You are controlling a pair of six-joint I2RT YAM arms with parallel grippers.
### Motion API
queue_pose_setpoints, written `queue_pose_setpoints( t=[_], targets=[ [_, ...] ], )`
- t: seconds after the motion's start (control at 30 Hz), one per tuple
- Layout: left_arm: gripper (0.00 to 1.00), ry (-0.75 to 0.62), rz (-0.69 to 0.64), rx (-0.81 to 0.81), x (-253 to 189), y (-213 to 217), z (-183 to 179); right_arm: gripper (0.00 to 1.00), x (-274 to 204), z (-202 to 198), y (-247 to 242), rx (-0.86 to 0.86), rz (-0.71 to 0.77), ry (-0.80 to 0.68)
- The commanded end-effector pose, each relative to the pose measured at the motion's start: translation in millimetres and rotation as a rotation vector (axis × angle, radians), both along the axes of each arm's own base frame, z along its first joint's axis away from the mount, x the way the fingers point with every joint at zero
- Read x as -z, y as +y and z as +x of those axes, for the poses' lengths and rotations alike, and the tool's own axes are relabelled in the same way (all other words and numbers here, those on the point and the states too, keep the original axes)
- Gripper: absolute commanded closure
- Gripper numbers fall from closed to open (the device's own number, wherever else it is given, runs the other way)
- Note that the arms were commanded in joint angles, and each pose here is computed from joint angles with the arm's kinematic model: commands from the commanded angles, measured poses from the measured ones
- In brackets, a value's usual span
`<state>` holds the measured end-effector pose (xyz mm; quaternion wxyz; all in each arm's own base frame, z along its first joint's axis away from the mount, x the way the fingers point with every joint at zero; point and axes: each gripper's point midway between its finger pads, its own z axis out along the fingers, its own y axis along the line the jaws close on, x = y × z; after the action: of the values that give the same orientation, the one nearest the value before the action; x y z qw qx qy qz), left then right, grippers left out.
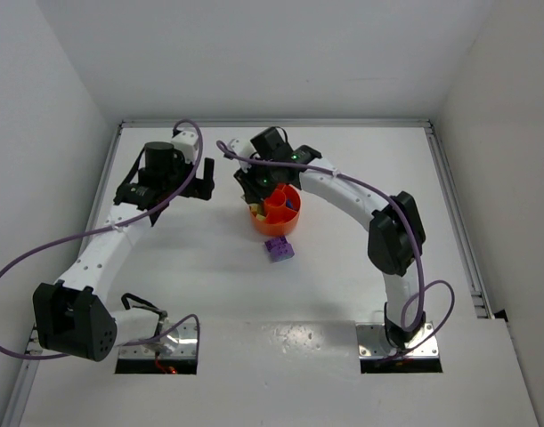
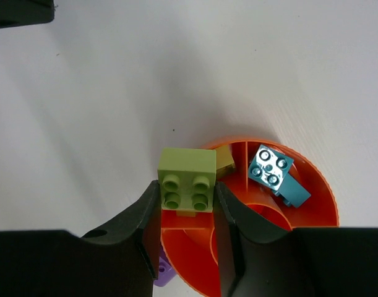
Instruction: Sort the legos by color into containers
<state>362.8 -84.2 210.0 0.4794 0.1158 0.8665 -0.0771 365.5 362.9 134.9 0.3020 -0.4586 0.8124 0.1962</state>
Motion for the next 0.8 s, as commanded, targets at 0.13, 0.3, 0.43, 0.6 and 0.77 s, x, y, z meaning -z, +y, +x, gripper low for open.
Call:
queue_pose_setpoints(
  t=[0.13, 0.3, 0.43, 0.6, 0.77],
  targets=[
    [0.00, -0.056, 0.006, 0.054, -12, -5, 1, 0.59, -12, -6, -6, 0.007, 0.028, -0.016],
    [0.00, -0.048, 0.016, 0.059, -7, -4, -2, 0.42, -22, -16, -26, 0.067, 0.037, -0.055],
    [0.00, -0.062, 0.020, 0.089, -10, -7, -4, 0.39, -36, -24, -50, 0.128, 0.041, -0.098],
    [0.00, -0.068, -0.029, 0.391, -1, -49, -38, 0.39, -86, -6, -101, 0.331, 0.044, -0.234],
    [0.15, -0.002, -0.067, 0.700, 16, -112, -95, 0.39, -107, 34, -160, 0.537, 0.021, -0.319]
  ],
)
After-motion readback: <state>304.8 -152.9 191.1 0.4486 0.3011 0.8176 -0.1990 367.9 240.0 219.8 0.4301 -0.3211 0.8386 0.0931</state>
